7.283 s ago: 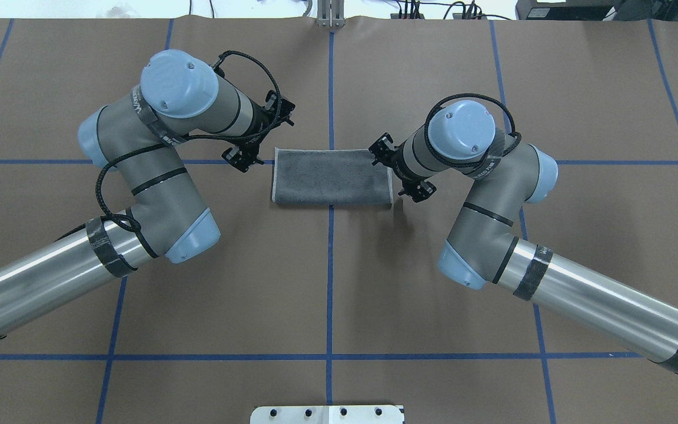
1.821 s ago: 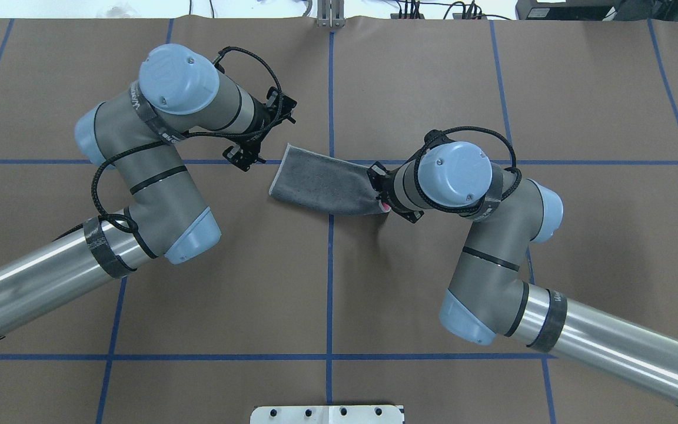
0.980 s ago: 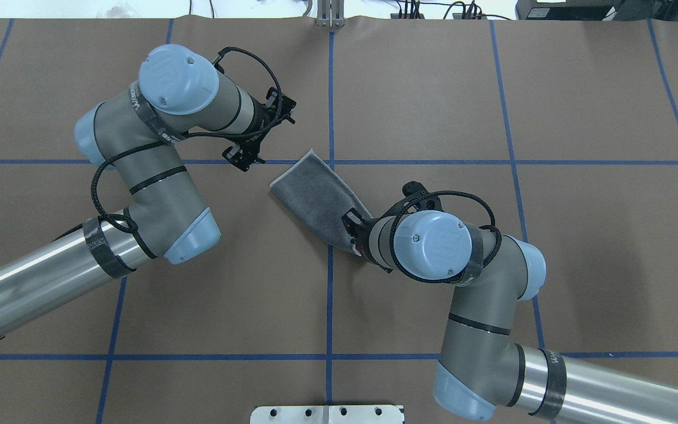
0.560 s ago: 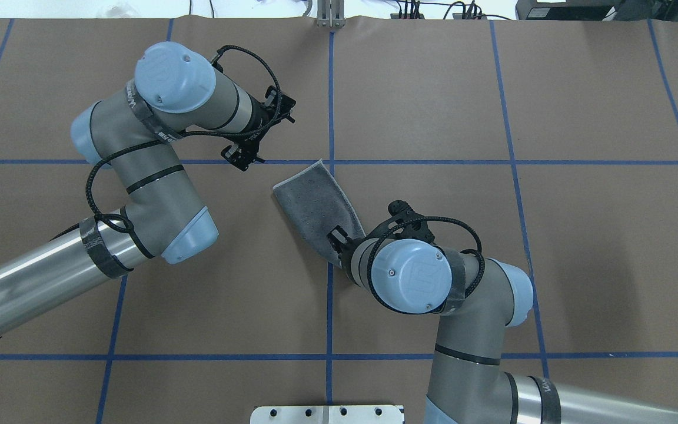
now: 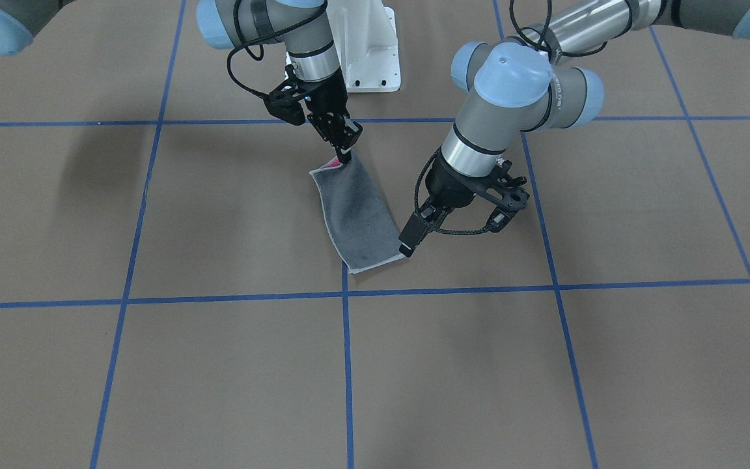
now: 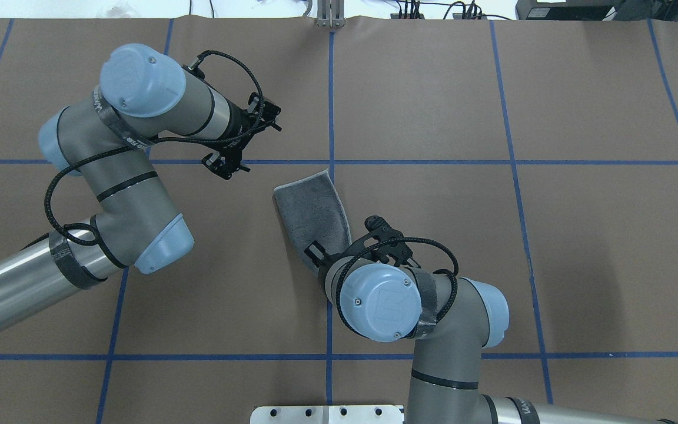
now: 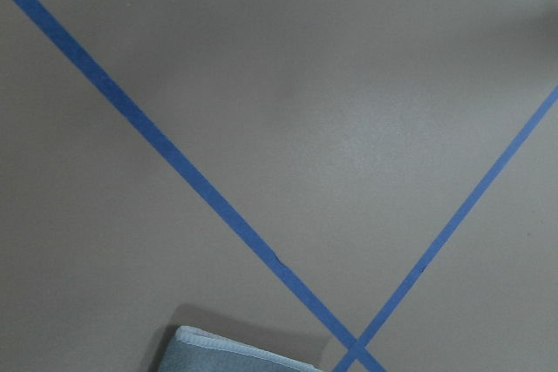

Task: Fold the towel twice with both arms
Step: 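Drag the towel end with the right gripper toward the robot, rotating it, then release the towel with the right gripper while the left gripper moves to it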

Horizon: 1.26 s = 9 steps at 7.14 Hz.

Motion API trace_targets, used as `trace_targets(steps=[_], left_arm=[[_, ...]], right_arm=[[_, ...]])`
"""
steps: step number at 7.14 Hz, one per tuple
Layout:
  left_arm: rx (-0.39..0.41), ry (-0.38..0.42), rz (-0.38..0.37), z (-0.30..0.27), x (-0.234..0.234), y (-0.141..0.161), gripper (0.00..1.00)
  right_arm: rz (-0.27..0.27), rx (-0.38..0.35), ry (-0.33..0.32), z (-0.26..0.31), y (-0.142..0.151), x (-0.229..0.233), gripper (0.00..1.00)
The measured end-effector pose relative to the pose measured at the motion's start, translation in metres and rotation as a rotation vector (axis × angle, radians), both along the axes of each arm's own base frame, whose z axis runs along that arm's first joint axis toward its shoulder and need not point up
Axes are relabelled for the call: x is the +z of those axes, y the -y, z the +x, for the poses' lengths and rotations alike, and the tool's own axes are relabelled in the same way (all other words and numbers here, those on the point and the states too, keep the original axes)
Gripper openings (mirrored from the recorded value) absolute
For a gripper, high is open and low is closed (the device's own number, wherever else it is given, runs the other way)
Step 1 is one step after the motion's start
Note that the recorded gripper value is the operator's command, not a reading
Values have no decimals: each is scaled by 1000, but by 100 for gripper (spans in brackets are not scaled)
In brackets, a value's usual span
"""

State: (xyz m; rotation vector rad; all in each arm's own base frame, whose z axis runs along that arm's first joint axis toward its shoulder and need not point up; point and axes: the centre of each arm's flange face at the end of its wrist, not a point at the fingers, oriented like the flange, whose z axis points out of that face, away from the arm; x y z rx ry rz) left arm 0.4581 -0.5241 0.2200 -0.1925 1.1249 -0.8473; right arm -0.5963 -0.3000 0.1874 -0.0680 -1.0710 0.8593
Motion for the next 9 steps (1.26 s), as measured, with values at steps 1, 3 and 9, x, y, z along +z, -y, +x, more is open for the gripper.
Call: trace_targets(steps=[1,3,9], left_arm=[[3,-2,-3,-6,2,-2,100],[5,3,-11,-11,6,-4,100],[18,29,-27,0,4,-22,100]], right_arm=[[3,-2,2,-5,-4,-5,0],[5,-8,-4,-18,-7,-10,59],[-1,-21,-32,34,42,1,100]])
